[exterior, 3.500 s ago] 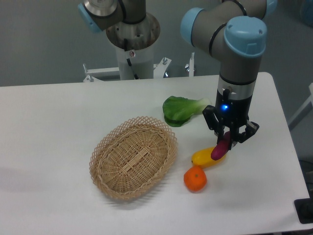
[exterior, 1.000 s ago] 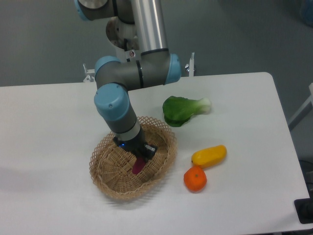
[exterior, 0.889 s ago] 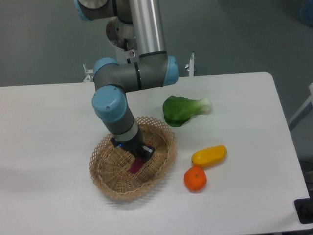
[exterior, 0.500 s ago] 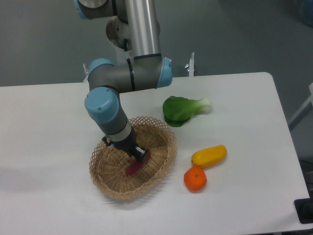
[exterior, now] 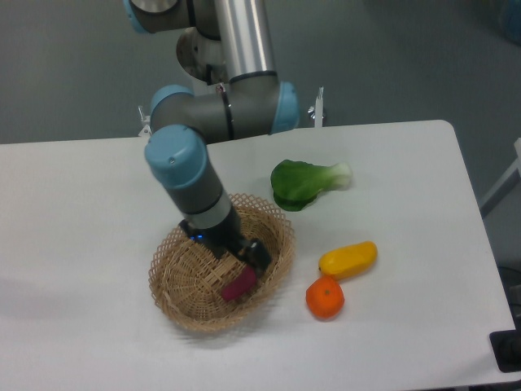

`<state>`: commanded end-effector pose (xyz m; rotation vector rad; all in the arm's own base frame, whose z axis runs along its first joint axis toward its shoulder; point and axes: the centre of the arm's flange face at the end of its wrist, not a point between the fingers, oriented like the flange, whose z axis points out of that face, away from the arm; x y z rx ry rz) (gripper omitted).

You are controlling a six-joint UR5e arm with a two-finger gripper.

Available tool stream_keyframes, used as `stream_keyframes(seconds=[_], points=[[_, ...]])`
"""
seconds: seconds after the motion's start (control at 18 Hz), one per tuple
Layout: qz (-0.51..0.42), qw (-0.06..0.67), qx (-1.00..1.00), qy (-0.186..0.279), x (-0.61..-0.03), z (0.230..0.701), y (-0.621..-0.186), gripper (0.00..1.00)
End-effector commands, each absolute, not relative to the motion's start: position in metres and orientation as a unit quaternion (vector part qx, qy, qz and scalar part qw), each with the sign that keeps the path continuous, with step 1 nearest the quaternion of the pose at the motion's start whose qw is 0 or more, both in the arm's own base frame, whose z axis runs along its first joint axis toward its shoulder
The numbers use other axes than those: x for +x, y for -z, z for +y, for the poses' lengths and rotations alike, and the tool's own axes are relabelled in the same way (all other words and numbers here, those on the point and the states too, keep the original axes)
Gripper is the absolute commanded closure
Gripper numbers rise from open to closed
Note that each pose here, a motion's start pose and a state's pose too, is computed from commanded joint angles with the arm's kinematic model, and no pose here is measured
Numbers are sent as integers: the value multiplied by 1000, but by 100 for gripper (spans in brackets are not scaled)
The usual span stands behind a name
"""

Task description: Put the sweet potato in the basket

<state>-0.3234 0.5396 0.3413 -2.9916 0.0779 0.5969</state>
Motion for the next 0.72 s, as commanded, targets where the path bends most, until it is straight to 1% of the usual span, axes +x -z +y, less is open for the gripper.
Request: stream_keyframes(seconds=[0.17,0.28,0.44,0.72], points=[[68,33,-976,-204,-372,514,-355,0],[99,35,-973,-206,-407,482,-373,0],[137,25,-966,-216,-441,439,-395,0],[233,25,-955,-180,-475,368,-419,0]])
